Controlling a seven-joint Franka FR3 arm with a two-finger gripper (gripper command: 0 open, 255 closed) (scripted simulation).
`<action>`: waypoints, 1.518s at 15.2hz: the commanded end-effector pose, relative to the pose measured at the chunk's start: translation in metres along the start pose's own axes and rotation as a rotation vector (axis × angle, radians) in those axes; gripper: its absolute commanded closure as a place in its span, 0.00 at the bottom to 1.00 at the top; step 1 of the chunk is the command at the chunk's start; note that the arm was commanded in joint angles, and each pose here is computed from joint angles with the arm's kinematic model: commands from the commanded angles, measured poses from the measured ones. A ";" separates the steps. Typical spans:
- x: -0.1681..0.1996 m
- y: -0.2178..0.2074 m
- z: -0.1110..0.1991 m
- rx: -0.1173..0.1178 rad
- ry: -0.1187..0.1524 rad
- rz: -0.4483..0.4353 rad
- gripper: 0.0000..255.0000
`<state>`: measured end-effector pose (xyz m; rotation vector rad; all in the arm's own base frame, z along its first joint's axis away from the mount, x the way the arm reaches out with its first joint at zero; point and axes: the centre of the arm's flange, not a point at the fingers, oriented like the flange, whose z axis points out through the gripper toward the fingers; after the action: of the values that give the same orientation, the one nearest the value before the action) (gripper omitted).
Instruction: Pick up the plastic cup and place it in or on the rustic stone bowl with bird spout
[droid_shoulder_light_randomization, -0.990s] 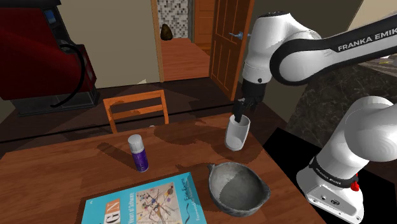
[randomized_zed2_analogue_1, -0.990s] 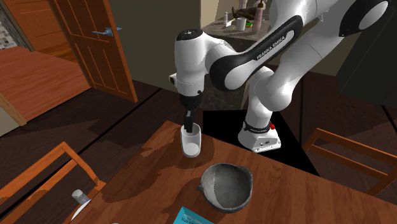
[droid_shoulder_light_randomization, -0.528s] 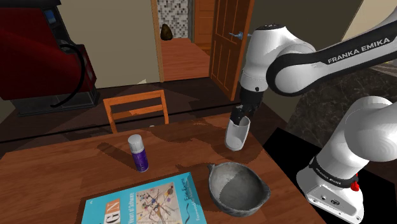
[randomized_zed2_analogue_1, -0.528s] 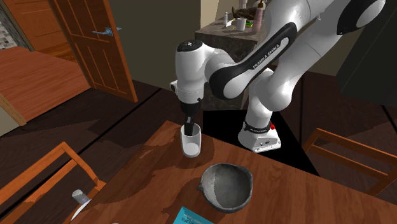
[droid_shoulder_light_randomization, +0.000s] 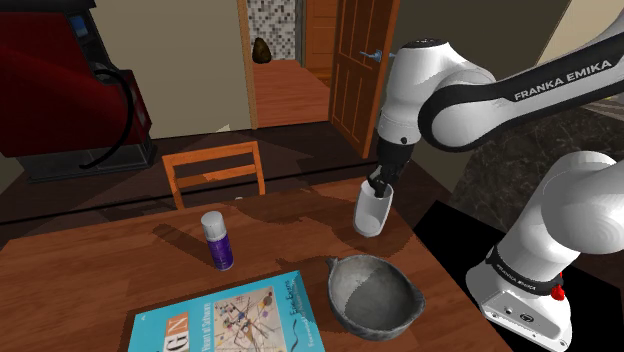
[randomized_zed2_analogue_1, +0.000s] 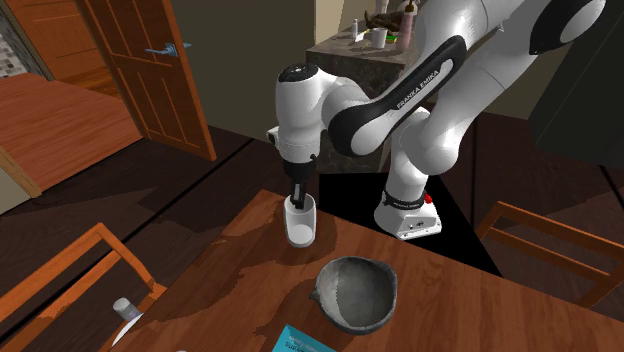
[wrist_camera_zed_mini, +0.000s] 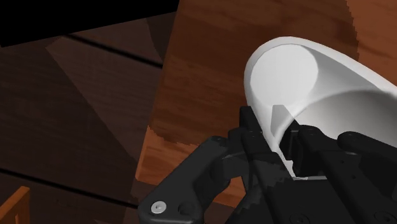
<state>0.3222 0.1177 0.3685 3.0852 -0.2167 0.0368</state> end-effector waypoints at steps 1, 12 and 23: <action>0.000 0.000 0.000 0.000 0.000 0.000 1.00; 0.001 0.001 -0.026 0.000 0.000 0.000 1.00; 0.002 0.004 -0.084 0.000 0.000 0.000 1.00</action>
<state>0.3230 0.1177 0.4465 3.0853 -0.2168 0.0368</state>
